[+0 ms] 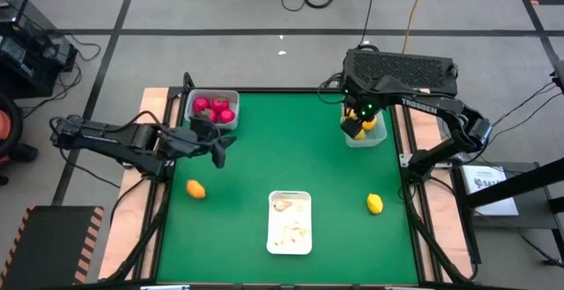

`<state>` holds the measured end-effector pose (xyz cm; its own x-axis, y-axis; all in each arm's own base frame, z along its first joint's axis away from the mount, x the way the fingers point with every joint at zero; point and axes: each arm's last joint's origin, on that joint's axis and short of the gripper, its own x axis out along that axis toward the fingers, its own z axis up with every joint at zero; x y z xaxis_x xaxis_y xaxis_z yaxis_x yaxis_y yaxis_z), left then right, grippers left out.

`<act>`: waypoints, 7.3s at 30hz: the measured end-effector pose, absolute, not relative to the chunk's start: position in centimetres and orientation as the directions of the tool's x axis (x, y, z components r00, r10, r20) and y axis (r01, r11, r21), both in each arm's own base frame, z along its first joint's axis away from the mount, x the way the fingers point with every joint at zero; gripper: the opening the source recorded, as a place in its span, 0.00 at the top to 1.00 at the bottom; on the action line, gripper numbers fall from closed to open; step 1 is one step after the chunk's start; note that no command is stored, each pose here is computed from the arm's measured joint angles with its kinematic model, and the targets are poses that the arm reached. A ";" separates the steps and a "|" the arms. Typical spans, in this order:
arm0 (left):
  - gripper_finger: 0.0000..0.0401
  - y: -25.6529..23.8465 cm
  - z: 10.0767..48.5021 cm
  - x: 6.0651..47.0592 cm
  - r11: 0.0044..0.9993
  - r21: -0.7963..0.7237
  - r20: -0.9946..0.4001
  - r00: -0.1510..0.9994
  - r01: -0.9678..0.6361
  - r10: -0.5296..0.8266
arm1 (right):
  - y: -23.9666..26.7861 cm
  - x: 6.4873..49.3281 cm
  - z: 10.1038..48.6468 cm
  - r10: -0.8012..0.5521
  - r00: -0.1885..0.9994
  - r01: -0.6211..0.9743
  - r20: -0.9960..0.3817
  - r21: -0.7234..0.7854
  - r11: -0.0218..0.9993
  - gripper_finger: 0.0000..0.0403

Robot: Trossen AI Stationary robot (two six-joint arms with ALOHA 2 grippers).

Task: Sort produce into baskets
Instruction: Put the right lemon into the transparent bin, then put the lemon into the transparent bin

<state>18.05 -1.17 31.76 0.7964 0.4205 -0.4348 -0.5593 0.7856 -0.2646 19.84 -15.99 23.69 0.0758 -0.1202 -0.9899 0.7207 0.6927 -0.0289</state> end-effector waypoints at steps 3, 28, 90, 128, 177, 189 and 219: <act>0.57 -1.2 31.6 18.0 0.811 -0.225 -0.457 0.794 -0.540 0.402 | -16.1 19.9 23.7 -0.128 0.085 0.728 -0.988 -0.026 0.685 0.26; 0.57 -0.2 31.4 17.9 0.909 0.018 -0.490 0.788 -0.417 0.372 | -3.3 24.6 29.4 0.094 0.072 0.904 -0.993 0.105 0.414 0.22; 0.57 -0.5 32.3 18.7 0.913 -0.177 -0.419 0.868 -0.368 0.268 | 7.6 18.8 14.8 0.242 -0.189 0.838 -0.952 -0.028 0.546 0.51; 0.57 -0.5 32.3 18.6 0.904 -0.188 -0.418 0.864 -0.383 0.279 | -16.5 20.6 29.3 -0.273 0.054 0.843 -0.960 -0.103 0.528 0.52; 0.57 -4.6 26.6 13.7 0.887 -0.329 -0.904 0.378 -0.324 -0.198 | -16.0 23.0 28.0 -0.070 0.238 0.783 -0.969 0.149 0.603 0.31; 0.57 -6.5 21.3 14.5 0.984 -0.112 -0.978 0.162 0.135 -0.134 | -9.6 26.7 29.4 -0.060 0.393 0.665 -0.917 0.239 0.707 0.31; 0.13 -8.1 17.0 17.6 0.946 -0.059 -0.993 -0.117 0.318 -0.022 | -6.4 27.9 29.5 -0.099 0.404 0.620 -0.909 0.193 0.760 0.31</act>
<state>17.60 -8.06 16.97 -0.1166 -0.0224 -0.9929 0.3181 0.9462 -0.0587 27.88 -6.45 29.50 0.4038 -0.0989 -0.9095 0.6204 0.7602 0.1928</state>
